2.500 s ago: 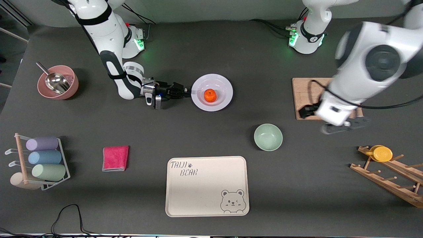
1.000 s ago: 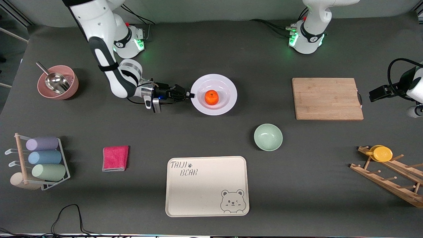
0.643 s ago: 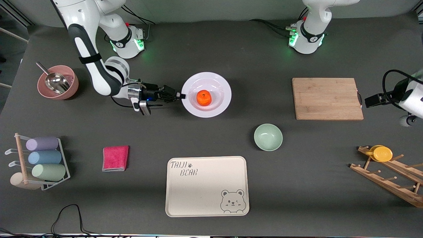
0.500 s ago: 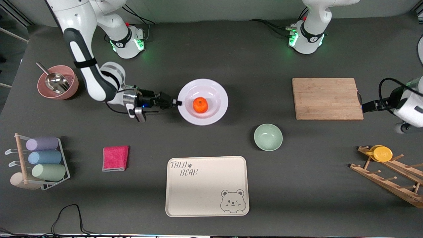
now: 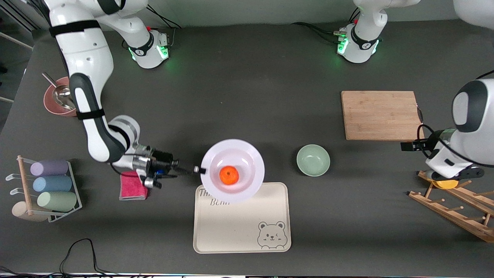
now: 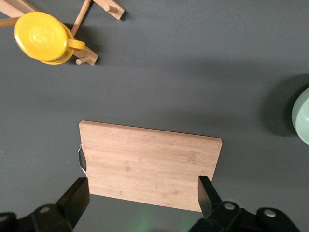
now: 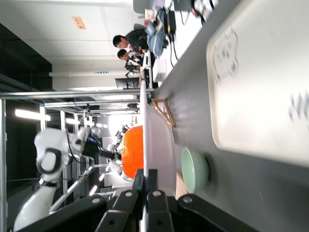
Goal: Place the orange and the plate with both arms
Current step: 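Slide the plate with the right gripper onto the bear placemat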
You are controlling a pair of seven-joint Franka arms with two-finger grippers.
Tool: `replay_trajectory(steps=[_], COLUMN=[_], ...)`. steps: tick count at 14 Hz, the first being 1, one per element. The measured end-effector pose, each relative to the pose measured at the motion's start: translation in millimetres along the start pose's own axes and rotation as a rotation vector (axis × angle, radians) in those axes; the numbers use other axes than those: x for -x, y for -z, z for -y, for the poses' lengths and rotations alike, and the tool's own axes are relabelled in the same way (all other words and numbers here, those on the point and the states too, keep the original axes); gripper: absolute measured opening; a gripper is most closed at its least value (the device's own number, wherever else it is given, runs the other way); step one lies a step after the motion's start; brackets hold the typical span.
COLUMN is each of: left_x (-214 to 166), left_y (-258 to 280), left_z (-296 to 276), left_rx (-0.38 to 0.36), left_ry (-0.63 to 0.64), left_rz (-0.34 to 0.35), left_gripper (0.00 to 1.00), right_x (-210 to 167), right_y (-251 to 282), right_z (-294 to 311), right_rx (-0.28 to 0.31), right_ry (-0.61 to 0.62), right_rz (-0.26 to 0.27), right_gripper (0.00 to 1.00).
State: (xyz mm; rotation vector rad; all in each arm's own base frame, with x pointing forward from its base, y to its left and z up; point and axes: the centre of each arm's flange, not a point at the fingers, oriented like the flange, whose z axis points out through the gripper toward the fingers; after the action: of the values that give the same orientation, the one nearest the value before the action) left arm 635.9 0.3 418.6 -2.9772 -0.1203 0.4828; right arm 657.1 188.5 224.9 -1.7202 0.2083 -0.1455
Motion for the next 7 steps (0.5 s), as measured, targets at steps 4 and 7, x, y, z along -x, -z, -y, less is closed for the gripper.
replay_trajectory(steps=[4,7], left_x=[-1.1,-1.2], left_y=[5.2,5.6], left_z=[-1.5,-0.9], left_rx=[-0.011,-0.012], left_ry=[-0.003,-0.002], left_rz=[-0.012,-0.013], left_gripper=[1.00,1.00], right_x=[-57.5,-61.3], right_y=[-18.1,-24.2], right_z=[-18.1,-59.7], right_rx=[-0.002,0.023], right_ry=[0.016,-0.002], right_rz=[-0.008,-0.001], right_gripper=[0.04,0.04])
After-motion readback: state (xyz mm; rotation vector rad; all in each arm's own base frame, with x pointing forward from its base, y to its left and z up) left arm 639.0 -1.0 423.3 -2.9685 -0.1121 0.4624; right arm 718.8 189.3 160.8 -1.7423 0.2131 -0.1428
